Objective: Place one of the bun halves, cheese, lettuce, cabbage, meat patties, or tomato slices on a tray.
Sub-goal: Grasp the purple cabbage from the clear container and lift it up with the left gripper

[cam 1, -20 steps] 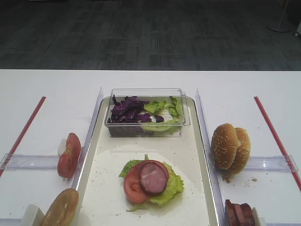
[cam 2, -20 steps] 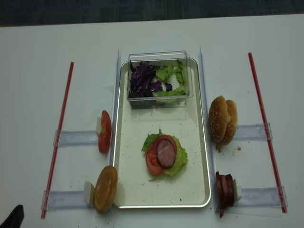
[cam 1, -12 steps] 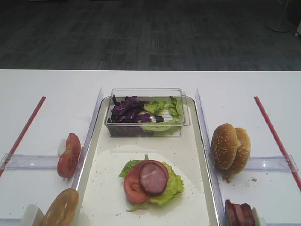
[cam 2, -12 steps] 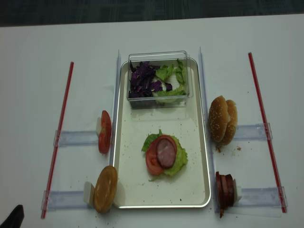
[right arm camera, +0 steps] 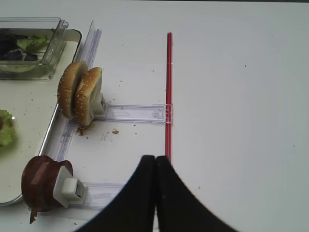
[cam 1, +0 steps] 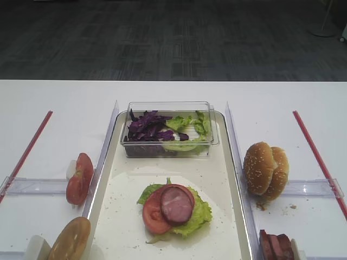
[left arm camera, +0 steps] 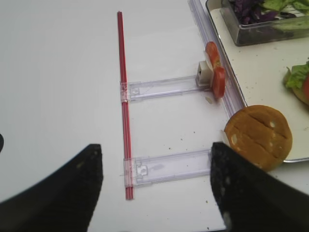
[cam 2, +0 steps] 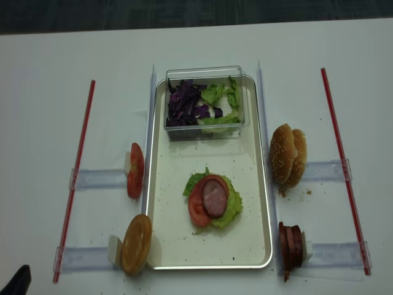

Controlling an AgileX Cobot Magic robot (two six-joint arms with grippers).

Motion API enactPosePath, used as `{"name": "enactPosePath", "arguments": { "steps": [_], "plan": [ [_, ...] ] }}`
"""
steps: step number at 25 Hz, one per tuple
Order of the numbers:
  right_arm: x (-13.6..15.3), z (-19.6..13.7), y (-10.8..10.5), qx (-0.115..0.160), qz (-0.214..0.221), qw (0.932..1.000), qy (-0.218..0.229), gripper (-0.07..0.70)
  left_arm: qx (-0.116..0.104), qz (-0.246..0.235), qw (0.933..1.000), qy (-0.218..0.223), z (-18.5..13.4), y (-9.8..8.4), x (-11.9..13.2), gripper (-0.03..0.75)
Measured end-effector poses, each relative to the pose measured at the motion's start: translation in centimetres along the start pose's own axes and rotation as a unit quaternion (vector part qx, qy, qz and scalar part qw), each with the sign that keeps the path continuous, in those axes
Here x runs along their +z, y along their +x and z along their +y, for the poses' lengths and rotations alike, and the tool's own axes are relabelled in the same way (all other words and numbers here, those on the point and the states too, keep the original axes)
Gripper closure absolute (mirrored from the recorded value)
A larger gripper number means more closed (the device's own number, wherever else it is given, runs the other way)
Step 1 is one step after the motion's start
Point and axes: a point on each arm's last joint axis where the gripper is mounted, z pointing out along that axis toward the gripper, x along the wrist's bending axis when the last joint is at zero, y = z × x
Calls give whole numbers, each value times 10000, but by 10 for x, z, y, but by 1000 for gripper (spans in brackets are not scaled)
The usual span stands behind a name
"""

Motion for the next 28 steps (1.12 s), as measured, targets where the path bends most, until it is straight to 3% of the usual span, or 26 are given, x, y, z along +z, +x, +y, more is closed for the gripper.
{"name": "enactPosePath", "arguments": {
  "steps": [8, 14, 21, 28],
  "plan": [
    [0, 0, 0, 0, 0, 10000, 0, 267, 88, -14, 9992, -389, 13, 0, -8, 275],
    [0, 0, 0, 0, 0, 10000, 0, 267, 213, -71, 9997, -137, 57, -1, 7, 275],
    [0, 0, 0, 0, 0, 10000, 0, 267, 217, -102, 9995, 228, 121, -2, 54, 275],
    [0, 0, 0, 0, 0, 10000, 0, 267, 240, -130, 9966, 773, 172, -3, 117, 275]
  ]
}}
